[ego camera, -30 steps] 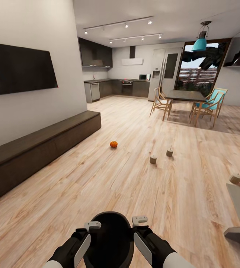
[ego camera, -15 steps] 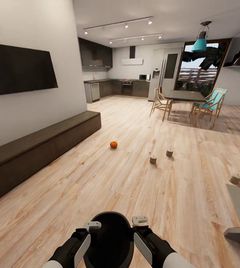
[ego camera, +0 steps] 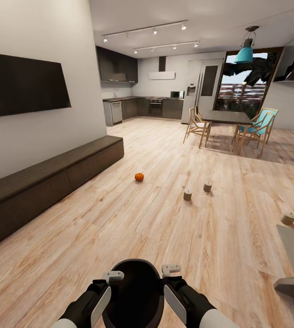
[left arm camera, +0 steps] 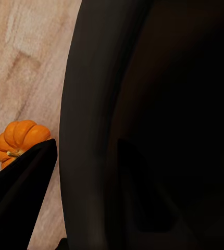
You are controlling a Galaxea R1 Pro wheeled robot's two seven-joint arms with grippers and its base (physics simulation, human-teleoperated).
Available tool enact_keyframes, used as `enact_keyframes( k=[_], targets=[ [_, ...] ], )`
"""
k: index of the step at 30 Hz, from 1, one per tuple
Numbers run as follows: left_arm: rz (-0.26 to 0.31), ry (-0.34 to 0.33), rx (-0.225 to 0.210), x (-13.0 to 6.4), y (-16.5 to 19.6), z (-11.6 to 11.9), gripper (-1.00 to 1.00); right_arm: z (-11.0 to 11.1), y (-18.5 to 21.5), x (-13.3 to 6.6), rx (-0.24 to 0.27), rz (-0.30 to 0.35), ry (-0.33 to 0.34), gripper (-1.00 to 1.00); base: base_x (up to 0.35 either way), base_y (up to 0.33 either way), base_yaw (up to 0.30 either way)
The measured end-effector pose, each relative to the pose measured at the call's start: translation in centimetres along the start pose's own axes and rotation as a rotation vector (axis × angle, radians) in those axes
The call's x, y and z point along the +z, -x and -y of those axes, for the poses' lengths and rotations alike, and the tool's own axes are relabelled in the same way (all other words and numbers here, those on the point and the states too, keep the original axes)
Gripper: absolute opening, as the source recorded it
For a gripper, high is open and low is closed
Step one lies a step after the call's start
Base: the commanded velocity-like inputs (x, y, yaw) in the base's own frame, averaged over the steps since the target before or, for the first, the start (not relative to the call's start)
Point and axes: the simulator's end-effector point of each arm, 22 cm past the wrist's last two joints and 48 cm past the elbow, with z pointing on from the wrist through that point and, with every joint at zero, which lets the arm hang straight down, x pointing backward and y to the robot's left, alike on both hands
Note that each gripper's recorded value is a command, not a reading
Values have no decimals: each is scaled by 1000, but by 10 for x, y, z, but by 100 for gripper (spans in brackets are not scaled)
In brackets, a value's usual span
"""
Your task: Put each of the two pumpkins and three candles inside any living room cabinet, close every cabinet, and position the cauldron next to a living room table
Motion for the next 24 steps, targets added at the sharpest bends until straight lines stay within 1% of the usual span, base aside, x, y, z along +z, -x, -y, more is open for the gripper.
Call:
enact_keyframes(
  k=[12,16,24],
  targets=[
    [1,-1,-1,0,0,0,-100,0,0,0,-1,1,0,-100,-141,98,-11],
    [0,-1,-1,0,0,0,-100,0,0,0,-1,1,0,-100,-130,115,-207],
    [1,-2,-3,0,0,0,-100,0,1,0,-10,3,4,-100,-125,116,-269]
  ],
)
